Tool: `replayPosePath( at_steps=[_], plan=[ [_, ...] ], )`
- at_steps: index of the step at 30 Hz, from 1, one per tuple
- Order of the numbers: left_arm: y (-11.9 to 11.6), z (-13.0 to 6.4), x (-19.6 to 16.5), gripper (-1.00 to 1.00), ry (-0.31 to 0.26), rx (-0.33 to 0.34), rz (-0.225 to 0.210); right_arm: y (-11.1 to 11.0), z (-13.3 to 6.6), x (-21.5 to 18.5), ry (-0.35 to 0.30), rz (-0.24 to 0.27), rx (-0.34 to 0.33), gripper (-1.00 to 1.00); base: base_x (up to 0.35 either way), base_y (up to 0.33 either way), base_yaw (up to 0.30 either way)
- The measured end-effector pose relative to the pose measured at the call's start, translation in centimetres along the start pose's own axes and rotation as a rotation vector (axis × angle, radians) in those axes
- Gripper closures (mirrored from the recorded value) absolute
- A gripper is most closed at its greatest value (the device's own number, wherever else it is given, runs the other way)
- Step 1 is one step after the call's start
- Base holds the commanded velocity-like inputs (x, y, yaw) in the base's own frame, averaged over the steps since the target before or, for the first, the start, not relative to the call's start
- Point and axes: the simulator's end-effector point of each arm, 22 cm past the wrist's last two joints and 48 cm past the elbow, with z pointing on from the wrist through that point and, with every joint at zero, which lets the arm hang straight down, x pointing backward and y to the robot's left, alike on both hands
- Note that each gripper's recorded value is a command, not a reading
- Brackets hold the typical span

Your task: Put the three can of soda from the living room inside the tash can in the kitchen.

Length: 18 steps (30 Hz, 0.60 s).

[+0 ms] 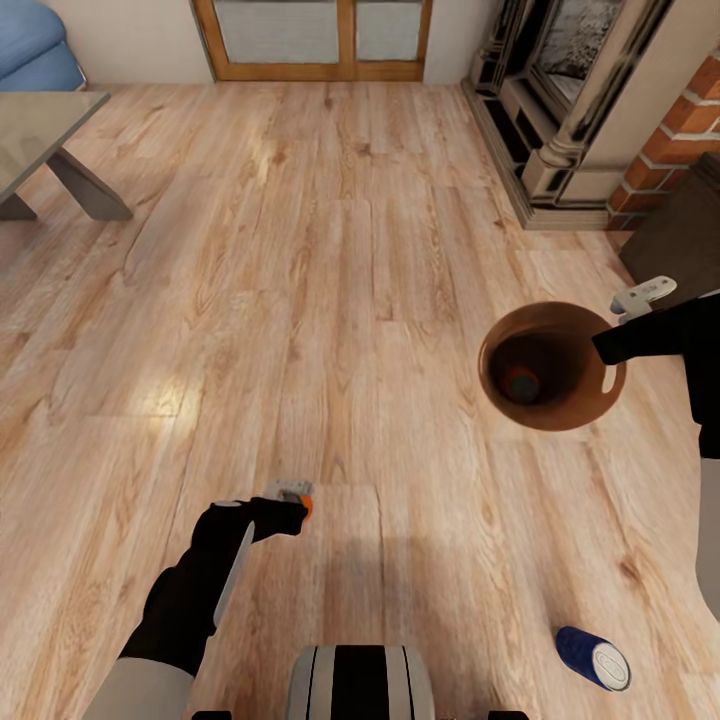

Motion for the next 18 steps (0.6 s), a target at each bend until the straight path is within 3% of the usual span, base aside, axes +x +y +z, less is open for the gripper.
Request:
replayPosePath(
  at_steps=[9, 18],
  plan=[
    [0.0, -0.2, -0.3, 1.0, -0.004, -0.001, 0.001, -0.3, 0.0, 0.2, 0.002, 0.005, 0.004, 1.0, -0.277, 0.0, 0.0],
    [0.1, -0.6, -0.9, 1.0, -0.021, -0.005, 0.004, 1.5, 0.9, 1.9, 0.033, -0.003, -0.027, 1.0, -0.272, 0.0, 0.0]
  ],
)
